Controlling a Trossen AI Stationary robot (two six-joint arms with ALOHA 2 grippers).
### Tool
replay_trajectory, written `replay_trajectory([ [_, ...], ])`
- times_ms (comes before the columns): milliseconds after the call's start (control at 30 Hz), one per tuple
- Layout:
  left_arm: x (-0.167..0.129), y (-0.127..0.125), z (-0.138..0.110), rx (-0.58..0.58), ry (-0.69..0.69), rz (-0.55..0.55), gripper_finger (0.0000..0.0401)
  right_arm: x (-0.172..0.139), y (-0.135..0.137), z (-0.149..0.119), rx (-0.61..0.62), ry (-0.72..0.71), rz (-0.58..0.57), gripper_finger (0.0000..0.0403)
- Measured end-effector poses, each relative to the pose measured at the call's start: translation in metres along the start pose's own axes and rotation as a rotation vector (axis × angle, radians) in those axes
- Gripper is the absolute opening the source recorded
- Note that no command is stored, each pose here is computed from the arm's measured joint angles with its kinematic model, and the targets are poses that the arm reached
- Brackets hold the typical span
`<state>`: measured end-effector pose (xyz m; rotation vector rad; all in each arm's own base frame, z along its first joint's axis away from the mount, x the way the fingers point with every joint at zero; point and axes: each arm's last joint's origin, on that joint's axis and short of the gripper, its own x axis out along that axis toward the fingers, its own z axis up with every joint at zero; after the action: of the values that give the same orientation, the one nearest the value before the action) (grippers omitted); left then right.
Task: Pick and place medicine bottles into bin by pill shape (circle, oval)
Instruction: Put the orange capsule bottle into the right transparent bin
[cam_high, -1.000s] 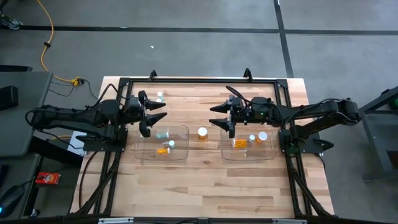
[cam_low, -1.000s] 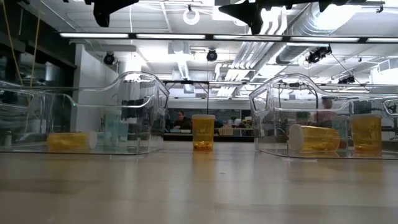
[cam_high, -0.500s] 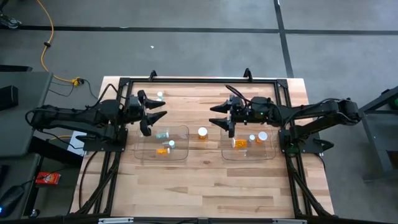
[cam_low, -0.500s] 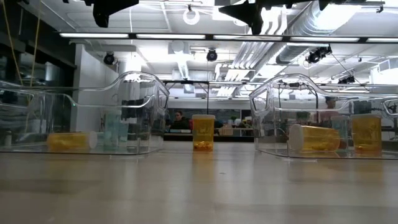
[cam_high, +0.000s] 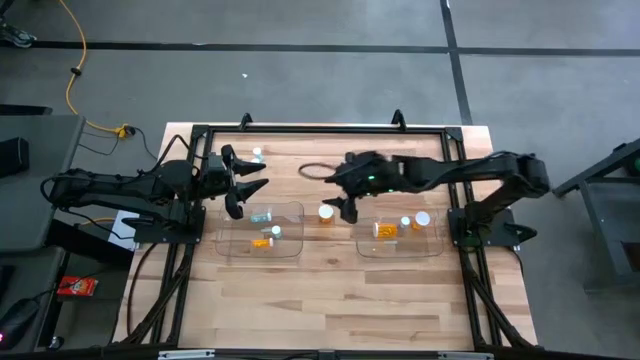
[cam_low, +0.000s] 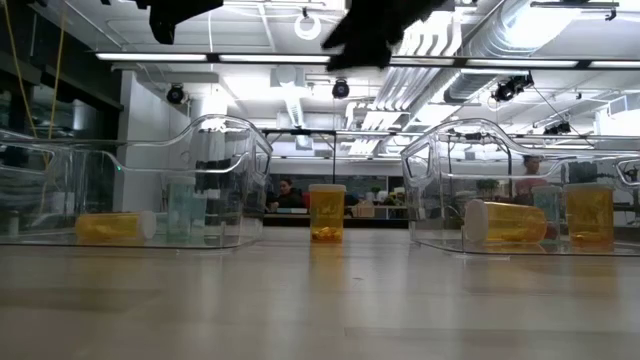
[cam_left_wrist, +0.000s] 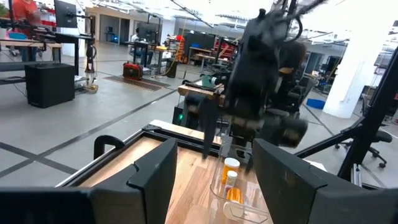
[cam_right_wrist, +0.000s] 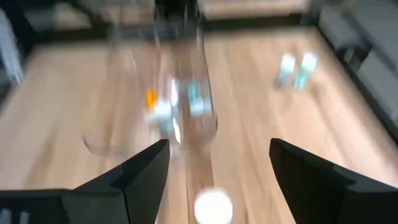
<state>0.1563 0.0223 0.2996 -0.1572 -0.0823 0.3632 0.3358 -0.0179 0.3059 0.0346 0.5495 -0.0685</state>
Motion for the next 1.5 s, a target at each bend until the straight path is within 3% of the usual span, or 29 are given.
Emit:
replay_trajectory([
  [167,0.000,0.000,0.000,-0.001,0.000,0.000,0.0200,0.036,-0.004,-0.024,-0.023,0.164,0.000,0.0270],
  [533,0.000,0.000,0.000,-0.001,0.000,-0.002,0.0200,0.088,-0.004,-0.063,-0.064,0.338,0.041,0.0270],
  [1333,0.000,0.000,0.000,0.001,0.004,-0.004,0.0200,0.112,-0.005,-0.088,-0.119,0.433,0.027,0.0270],
  [1500,0.000,0.000,0.000,0.001,0.004,-0.004,0.0200,0.112,-0.005,-0.088,-0.116,0.435,0.026,0.0251],
])
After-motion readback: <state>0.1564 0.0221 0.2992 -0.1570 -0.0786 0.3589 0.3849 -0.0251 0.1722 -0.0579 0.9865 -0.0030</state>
